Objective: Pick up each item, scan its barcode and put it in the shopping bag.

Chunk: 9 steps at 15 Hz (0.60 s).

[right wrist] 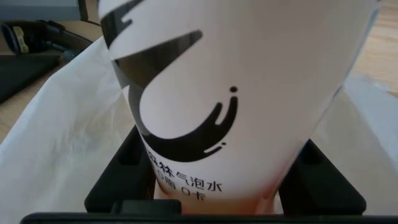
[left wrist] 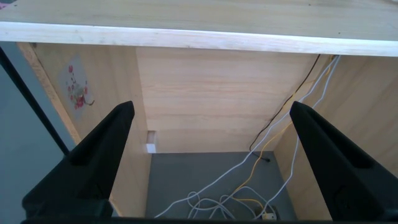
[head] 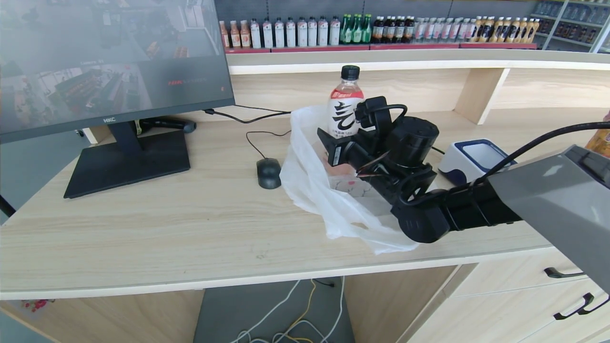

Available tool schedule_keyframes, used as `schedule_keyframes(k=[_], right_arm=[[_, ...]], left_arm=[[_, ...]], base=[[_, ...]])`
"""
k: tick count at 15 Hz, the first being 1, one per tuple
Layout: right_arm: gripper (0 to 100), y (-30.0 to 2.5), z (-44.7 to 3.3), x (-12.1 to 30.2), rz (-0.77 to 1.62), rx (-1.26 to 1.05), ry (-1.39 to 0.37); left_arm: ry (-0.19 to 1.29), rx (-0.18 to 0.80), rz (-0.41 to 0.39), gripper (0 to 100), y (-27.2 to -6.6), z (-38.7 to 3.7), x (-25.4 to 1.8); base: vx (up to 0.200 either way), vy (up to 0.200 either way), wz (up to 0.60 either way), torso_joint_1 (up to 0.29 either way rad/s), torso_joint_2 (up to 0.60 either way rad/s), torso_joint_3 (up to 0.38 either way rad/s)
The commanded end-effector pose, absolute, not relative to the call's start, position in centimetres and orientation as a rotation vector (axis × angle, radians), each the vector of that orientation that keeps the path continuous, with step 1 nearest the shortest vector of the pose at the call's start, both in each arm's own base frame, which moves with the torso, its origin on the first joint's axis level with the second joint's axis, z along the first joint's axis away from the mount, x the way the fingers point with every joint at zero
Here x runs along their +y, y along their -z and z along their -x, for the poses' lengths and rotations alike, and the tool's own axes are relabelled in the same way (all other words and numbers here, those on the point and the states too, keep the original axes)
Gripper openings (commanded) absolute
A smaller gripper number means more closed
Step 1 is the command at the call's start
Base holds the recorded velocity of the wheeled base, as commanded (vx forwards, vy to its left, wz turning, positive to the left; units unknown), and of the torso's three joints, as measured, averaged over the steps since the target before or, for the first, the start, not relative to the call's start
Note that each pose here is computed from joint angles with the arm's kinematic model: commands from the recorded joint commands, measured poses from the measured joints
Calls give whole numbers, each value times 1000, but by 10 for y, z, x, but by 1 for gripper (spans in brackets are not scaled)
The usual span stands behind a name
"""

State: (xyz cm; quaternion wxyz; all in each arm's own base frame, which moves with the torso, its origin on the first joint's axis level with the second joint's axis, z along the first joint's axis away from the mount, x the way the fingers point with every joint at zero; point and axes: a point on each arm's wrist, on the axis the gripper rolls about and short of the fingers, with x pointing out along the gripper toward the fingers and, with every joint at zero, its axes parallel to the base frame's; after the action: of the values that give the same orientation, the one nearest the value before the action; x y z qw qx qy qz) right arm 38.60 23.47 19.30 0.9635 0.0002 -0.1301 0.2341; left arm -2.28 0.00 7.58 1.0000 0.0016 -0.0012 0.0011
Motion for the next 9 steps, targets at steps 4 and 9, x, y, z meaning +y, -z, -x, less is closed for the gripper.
schedule_keyframes(k=[4, 9], right_arm=[[0, -186, -380, 231, 6, -248, -474], [100, -186, -380, 231, -3, -246, -475]], left_arm=[[-3, -3, -3, 100, -76, 23, 0], [-3, -3, -3, 100, -76, 23, 0]], base=[[0, 0, 0, 0, 0, 0], [0, 0, 0, 0, 0, 0]])
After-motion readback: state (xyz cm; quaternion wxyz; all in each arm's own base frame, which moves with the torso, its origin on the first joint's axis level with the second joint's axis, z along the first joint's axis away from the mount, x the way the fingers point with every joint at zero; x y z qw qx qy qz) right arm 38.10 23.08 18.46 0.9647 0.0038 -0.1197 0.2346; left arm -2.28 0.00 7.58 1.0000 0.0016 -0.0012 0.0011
